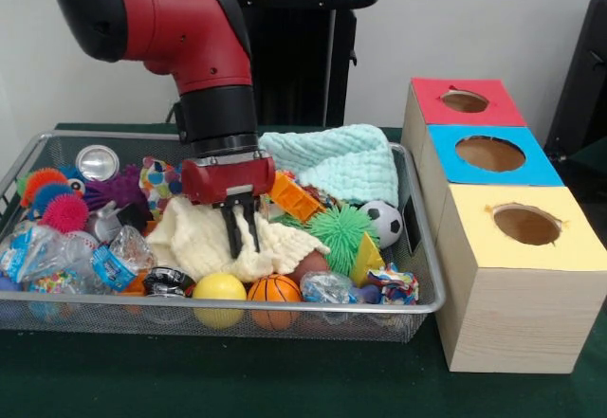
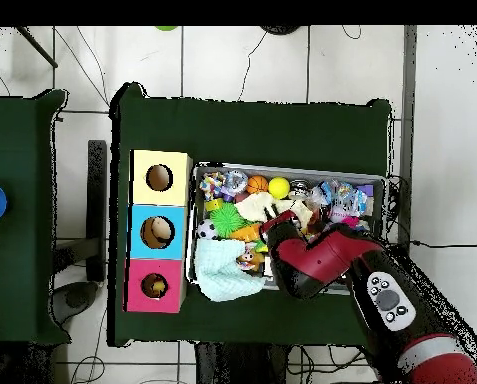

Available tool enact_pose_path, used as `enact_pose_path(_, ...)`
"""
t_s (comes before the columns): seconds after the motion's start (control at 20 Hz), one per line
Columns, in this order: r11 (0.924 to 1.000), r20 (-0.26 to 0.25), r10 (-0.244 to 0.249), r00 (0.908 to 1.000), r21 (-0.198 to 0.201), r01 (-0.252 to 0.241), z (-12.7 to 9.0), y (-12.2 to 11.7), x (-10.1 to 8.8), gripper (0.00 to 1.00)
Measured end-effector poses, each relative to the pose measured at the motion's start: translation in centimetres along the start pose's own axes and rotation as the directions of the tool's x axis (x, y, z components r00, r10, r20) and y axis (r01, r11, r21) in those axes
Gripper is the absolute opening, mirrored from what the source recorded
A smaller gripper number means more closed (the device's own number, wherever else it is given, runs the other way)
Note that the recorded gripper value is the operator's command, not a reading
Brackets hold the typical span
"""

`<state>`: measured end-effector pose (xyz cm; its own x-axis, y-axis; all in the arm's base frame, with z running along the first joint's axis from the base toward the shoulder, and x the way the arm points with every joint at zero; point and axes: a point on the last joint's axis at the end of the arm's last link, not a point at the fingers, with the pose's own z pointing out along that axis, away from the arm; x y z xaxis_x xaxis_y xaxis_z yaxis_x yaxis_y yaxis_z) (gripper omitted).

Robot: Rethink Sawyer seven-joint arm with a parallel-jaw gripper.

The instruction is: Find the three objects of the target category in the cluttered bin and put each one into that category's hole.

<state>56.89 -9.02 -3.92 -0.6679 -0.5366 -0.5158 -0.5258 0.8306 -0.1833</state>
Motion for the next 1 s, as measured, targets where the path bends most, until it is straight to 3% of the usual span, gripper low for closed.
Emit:
enact_pose_path(0.1,1.0,-0.005,0.003,1.0,-0.004,-0.003,-0.1,0.8,-0.8,0.0)
enact_pose_path(0.3,0.9963,-0.009,0.085,0.9963,-0.005,-0.085,-1.0,0.4,-1.4,0.0)
enact_pose_path(0.4,0.9798,-0.058,0.2,0.9781,0.013,-0.199,-2.5,-1.1,-0.8,0.0)
enact_pose_path(0.55,0.9577,-0.147,0.287,0.9465,0.057,-0.282,-4.6,-3.3,0.7,0.0)
enact_pose_path(0.6,0.9489,-0.214,0.315,0.9246,0.092,-0.302,-6.0,-4.7,2.0,0.0)
enact_pose_path(0.75,0.9445,-0.298,0.327,0.8967,0.137,-0.299,-7.8,-6.5,3.5,0.0)
enact_pose_path(0.9,0.9485,-0.396,0.312,0.8635,0.18,-0.261,-10.0,-8.6,5.1,0.0)
enact_pose_path(1.0,0.9507,-0.412,0.306,0.8585,0.183,-0.251,-10.3,-8.8,5.3,0.0)
